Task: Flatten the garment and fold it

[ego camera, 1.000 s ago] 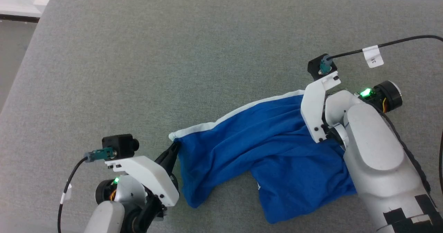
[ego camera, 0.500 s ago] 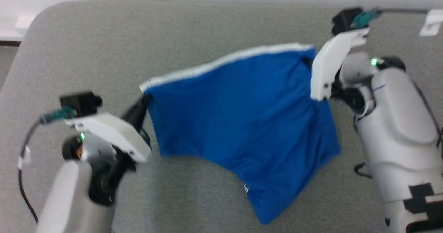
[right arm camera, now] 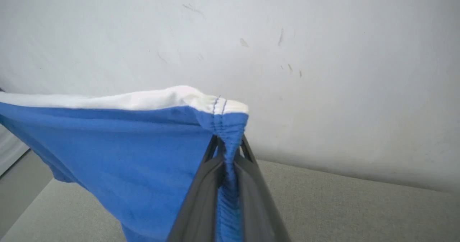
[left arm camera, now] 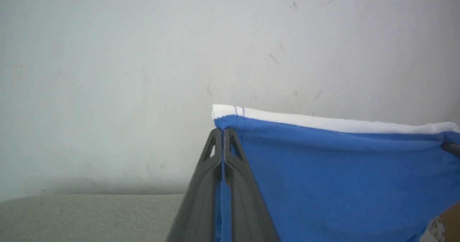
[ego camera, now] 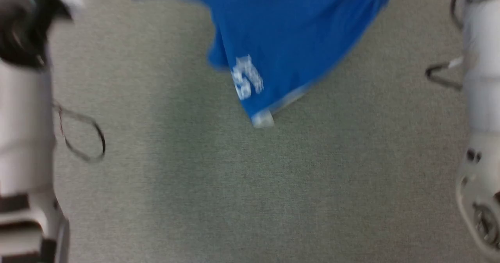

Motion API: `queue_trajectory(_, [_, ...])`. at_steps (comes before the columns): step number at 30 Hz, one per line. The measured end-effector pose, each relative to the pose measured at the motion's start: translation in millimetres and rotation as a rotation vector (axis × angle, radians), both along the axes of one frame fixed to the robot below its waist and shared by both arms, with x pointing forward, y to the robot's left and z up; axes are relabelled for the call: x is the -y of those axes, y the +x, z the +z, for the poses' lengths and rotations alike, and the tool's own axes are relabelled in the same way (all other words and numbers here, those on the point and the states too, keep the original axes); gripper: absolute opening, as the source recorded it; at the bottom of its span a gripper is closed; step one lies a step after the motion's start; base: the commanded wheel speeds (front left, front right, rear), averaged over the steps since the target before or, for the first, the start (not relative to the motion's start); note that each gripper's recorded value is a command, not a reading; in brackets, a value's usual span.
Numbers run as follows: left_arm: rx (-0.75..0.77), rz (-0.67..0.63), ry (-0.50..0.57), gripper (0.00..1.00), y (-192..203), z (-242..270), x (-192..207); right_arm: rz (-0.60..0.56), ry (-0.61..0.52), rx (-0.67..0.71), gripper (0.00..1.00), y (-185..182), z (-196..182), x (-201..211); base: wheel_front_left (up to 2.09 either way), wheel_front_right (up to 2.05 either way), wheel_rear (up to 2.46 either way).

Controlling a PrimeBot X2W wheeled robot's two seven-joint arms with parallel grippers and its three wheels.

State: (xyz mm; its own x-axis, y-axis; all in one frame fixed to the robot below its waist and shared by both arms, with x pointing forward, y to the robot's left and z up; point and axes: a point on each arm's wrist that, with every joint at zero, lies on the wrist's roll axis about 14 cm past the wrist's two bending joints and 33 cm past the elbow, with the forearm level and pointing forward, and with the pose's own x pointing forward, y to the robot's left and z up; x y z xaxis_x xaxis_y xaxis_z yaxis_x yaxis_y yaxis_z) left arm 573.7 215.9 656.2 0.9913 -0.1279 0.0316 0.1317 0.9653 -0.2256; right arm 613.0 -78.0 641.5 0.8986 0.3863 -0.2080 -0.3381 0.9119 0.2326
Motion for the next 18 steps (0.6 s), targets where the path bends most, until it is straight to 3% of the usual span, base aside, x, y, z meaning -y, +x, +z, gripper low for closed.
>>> queue_trajectory(5, [0.079, 0.036, 0.027, 0.0, 43.8, 31.4, -3.8, -0.032, 0.082, 0.134, 0.0, 33.6, 42.4, 7.0, 0.0, 0.0, 0.0])
queue_trajectory(11, [0.304, 0.076, 0.096, 0.0, 76.0, 81.3, -2.4, -0.076, 0.122, 0.343, 0.0, 57.9, 93.8, 15.7, 0.0, 0.0, 0.0])
queue_trajectory(15, [0.39, 0.089, 0.087, 0.0, 91.1, 87.7, -1.3, -0.102, 0.133, 0.393, 0.0, 68.7, 93.8, 21.8, 0.0, 0.0, 0.0])
queue_trajectory(18, [0.379, 0.082, 0.074, 0.0, 103.8, 70.7, 1.5, -0.105, 0.123, 0.362, 0.0, 77.2, 73.7, 22.4, 0.0, 0.0, 0.0])
